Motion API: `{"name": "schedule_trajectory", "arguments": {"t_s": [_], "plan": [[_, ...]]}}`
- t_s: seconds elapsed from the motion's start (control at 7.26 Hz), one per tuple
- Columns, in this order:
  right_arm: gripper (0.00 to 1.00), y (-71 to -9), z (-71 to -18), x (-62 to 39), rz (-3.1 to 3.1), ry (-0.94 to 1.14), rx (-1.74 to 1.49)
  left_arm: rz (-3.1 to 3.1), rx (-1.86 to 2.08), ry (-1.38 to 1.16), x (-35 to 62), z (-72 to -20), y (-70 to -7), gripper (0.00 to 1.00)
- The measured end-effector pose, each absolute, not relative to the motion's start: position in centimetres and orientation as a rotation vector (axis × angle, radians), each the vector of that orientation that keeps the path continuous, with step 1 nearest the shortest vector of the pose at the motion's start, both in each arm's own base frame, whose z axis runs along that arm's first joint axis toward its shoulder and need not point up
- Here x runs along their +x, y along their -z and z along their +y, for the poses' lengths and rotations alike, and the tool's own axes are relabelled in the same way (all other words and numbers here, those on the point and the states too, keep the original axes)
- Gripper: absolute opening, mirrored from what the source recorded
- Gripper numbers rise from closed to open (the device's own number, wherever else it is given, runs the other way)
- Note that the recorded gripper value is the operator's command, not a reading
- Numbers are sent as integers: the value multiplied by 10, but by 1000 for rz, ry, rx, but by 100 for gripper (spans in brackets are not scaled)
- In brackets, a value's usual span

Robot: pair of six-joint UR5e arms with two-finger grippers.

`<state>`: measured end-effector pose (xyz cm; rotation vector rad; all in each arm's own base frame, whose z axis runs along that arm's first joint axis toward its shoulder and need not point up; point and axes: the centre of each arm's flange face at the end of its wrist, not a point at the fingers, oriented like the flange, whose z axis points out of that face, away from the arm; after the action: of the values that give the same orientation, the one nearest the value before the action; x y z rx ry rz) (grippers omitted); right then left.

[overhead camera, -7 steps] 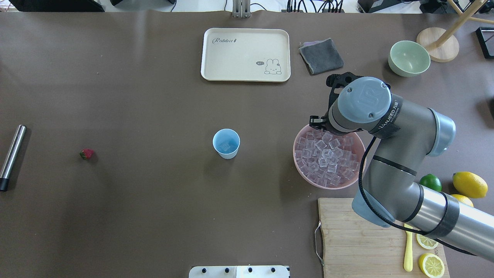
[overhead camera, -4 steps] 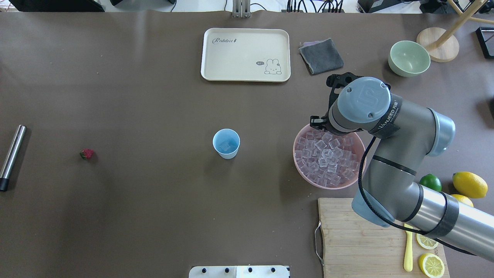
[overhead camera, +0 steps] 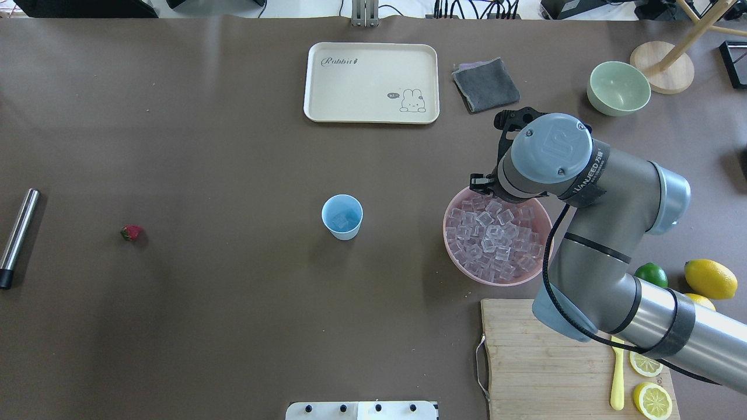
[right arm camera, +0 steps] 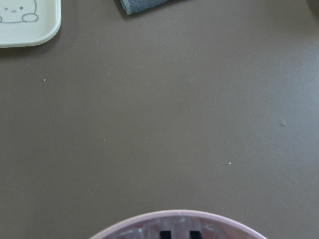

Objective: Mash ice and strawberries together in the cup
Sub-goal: 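Position the right gripper above the ice cubes in the bowl, then lower the right gripper into the bowl and grasp an ice cube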

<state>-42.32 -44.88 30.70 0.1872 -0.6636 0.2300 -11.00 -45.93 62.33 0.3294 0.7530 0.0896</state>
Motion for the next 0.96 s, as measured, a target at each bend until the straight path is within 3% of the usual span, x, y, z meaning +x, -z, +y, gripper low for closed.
{"name": "schedule_trajectory", "arguments": {"t_s": [0.14,0.28,0.96], "plan": [[30,-300,-450,-414,-678,-230,191,753,330,-89,-110,-459,-623,99],[68,-296,-451,-410,-681,-226,187,753,329,-89,-110,-459,-623,99],[68,-281,-397,-434,-672,-55,192,753,327,-88,-110,-461,-624,99]]}}
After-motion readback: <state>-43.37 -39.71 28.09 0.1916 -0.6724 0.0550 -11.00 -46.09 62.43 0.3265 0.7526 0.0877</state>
